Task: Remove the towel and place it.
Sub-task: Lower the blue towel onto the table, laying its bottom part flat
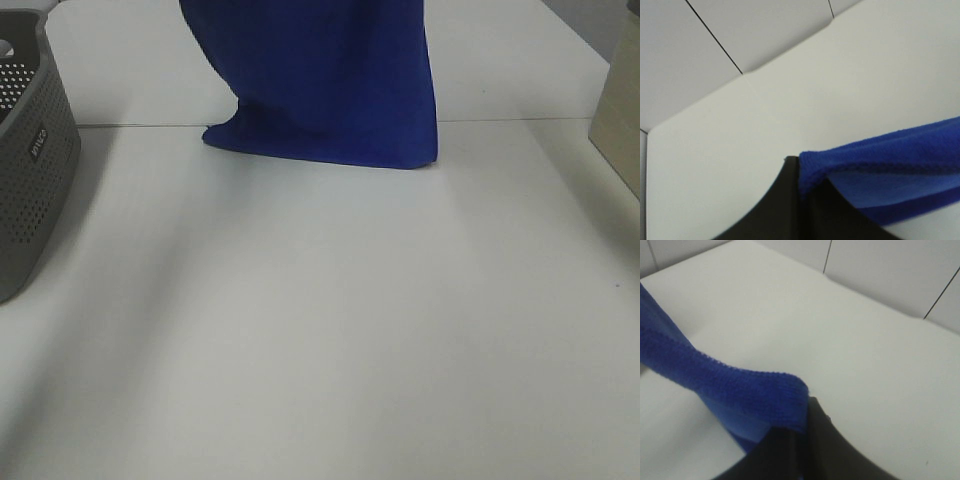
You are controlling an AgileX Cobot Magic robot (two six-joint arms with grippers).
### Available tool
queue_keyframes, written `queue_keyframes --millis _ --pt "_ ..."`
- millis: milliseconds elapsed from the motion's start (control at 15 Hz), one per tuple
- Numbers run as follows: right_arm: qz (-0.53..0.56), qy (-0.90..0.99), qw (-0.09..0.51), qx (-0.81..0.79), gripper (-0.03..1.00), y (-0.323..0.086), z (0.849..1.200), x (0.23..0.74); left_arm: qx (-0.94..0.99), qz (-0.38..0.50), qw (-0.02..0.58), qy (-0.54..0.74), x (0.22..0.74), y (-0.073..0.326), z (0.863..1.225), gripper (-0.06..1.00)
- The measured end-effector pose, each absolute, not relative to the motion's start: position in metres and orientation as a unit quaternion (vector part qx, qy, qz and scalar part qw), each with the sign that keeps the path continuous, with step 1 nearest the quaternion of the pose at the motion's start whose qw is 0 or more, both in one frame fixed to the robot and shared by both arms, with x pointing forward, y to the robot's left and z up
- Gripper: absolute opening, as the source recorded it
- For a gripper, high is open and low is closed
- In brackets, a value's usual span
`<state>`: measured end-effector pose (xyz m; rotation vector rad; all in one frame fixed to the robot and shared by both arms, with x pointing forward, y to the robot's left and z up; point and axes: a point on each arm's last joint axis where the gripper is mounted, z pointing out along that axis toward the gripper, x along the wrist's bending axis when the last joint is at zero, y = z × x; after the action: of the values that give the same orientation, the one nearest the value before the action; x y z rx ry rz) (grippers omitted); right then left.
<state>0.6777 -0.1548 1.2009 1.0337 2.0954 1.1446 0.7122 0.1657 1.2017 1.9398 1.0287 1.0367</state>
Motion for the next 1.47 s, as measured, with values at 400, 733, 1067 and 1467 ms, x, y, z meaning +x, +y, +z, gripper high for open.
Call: queue_keyframes --millis 400,733,1067,1467 --pt "0.367 0.838 0.107 0.389 0.02 -0.149 1.188 0.647 0.769 0.305 0.336 0.451 0.681 0.169 1.213 0.00" --pt "0.369 0.839 0.094 0.390 0.02 -0.149 1.192 0.642 0.781 0.238 0.328 0.475 0.650 0.171 1.213 0.00" --pt "0.346 0.842 0.060 0.411 0.02 -0.158 1.191 0.607 0.799 0.169 0.285 0.502 0.585 0.187 1.200 0.00" --pt "0.294 0.850 0.008 0.436 0.02 -0.171 1.163 0.565 0.803 0.109 0.291 0.509 0.551 0.188 1.188 0.00"
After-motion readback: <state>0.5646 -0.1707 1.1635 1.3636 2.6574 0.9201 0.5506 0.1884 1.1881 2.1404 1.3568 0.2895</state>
